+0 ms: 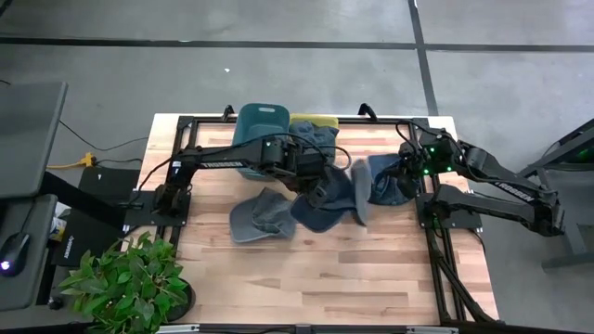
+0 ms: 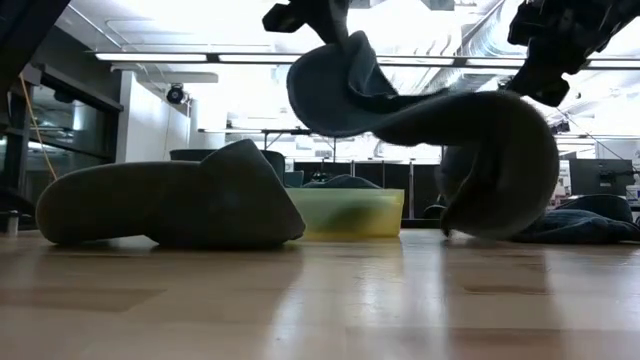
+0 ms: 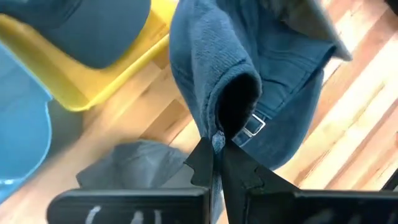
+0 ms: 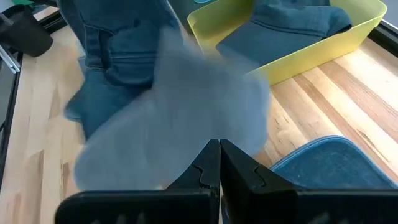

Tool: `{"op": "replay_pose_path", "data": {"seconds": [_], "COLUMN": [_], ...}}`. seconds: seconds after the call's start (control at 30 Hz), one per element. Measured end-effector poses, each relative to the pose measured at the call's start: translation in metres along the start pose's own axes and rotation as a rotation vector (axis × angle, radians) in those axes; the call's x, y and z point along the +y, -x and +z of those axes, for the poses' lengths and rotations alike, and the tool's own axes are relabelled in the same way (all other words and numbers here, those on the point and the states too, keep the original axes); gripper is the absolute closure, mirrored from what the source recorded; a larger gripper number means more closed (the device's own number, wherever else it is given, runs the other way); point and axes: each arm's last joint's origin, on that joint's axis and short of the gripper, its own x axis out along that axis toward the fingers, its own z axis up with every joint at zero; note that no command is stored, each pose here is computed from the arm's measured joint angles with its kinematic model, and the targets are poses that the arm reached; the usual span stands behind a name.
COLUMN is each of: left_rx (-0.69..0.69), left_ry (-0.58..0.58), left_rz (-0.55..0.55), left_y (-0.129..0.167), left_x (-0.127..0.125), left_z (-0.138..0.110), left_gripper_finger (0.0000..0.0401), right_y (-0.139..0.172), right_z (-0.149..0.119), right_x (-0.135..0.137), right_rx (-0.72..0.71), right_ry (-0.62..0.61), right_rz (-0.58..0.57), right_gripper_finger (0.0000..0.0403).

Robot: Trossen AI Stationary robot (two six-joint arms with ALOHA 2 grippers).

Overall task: Pick & Place hat
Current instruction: Put the bottom blue cap into the yellow bin

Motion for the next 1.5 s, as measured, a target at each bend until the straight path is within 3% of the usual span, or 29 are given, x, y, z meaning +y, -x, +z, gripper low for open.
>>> {"op": "replay_pose_path", "data": {"seconds": [0.37, 0.63, 0.97, 1.23, 1.5], "left_rx": [-0.068, -0.193, -0.338, -0.434, -0.452], "left_ry": [-0.045, -0.025, 0.048, 0.087, 0.102], "left_rz": [0.049, 0.071, 0.159, 0.154, 0.159], "left_y": [0.001, 0.001, 0.003, 0.005, 0.004], "left_x": [-0.001, -0.004, -0.003, -0.005, -0.001], "left_z": [0.001, 0.009, 0.015, 0.023, 0.028], "left_gripper_finger": [0.0396, 0.0396, 0.0396, 0.0396, 0.0396], "right_y": [0.000, 0.000, 0.000, 0.000, 0.000], "right_z": [0.001, 0.006, 0.006, 0.006, 0.012], "right_x": [-0.002, -0.001, 0.001, 0.001, 0.005], "right_rx": [-0.013, -0.068, -0.056, -0.057, -0.093], "right_ry": [-0.006, -0.183, -0.178, -0.176, -0.079], "right_rz": [-0.061, -0.044, 0.011, 0.021, 0.144], "right_gripper_finger": [0.0402, 0.0402, 0.0396, 0.0308, 0.0220]}}
